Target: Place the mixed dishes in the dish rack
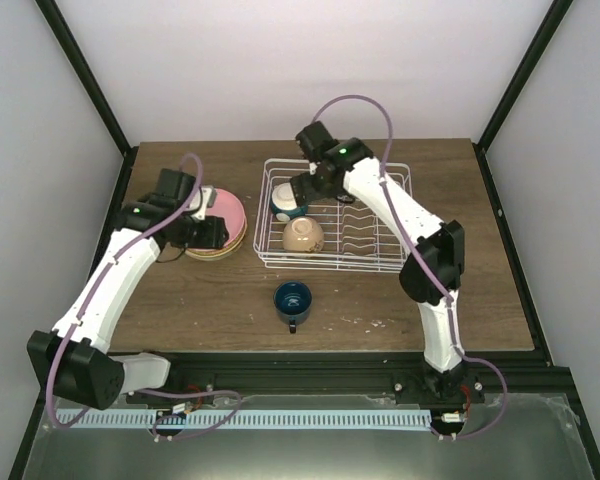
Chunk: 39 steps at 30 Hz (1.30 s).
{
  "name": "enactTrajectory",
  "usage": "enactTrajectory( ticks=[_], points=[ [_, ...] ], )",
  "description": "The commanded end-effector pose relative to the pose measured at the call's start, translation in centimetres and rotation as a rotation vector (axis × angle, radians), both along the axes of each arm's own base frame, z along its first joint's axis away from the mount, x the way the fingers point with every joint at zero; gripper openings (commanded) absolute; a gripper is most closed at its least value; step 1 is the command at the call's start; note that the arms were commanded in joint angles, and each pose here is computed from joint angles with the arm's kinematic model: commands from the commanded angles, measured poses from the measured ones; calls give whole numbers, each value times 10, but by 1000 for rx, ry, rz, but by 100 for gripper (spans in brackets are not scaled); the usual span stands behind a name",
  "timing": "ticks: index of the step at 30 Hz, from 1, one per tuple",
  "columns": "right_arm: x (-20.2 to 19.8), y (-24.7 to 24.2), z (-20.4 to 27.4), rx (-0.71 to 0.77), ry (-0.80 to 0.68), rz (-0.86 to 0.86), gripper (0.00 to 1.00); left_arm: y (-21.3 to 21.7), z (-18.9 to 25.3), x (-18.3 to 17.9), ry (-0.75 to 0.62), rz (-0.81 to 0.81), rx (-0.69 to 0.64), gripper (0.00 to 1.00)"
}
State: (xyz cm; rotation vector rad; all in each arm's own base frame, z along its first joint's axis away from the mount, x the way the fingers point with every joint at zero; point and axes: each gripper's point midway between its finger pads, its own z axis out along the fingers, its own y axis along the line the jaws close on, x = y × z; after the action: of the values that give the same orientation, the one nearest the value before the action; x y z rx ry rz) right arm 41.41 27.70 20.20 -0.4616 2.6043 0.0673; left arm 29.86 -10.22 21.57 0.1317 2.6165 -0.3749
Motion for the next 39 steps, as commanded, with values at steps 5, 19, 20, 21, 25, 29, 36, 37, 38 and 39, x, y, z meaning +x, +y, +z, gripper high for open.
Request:
enactTrajectory(
  ticks=[5, 19, 20, 21, 25, 29, 36, 37, 38, 39],
  points=[
    [20, -13, 28, 298, 29, -20, 100, -27, -32, -49, 179, -90, 49, 63],
    [45, -55, 29, 457, 66, -142, 100, -107, -56, -72, 284, -308, 78, 63],
    [47, -59, 29, 464, 64, -153, 100, -112, -59, -74, 291, -318, 86, 63],
    [48, -63, 30, 469, 61, -160, 100, -116, -61, -74, 293, -326, 91, 63],
    [52, -73, 30, 459, 52, -176, 100, -129, -69, -72, 301, -342, 104, 63],
    [52, -81, 28, 443, 51, -188, 100, -130, -85, -74, 334, -344, 138, 62],
    [52, -87, 26, 427, 50, -203, 100, -127, -115, -84, 394, -366, 187, 62],
    [52, -88, 25, 423, 51, -206, 100, -128, -119, -85, 401, -370, 187, 62],
    [52, -89, 26, 420, 48, -207, 100, -129, -121, -86, 406, -376, 187, 62],
    [52, -90, 27, 420, 48, -210, 100, -131, -124, -87, 410, -378, 188, 61]
  ],
)
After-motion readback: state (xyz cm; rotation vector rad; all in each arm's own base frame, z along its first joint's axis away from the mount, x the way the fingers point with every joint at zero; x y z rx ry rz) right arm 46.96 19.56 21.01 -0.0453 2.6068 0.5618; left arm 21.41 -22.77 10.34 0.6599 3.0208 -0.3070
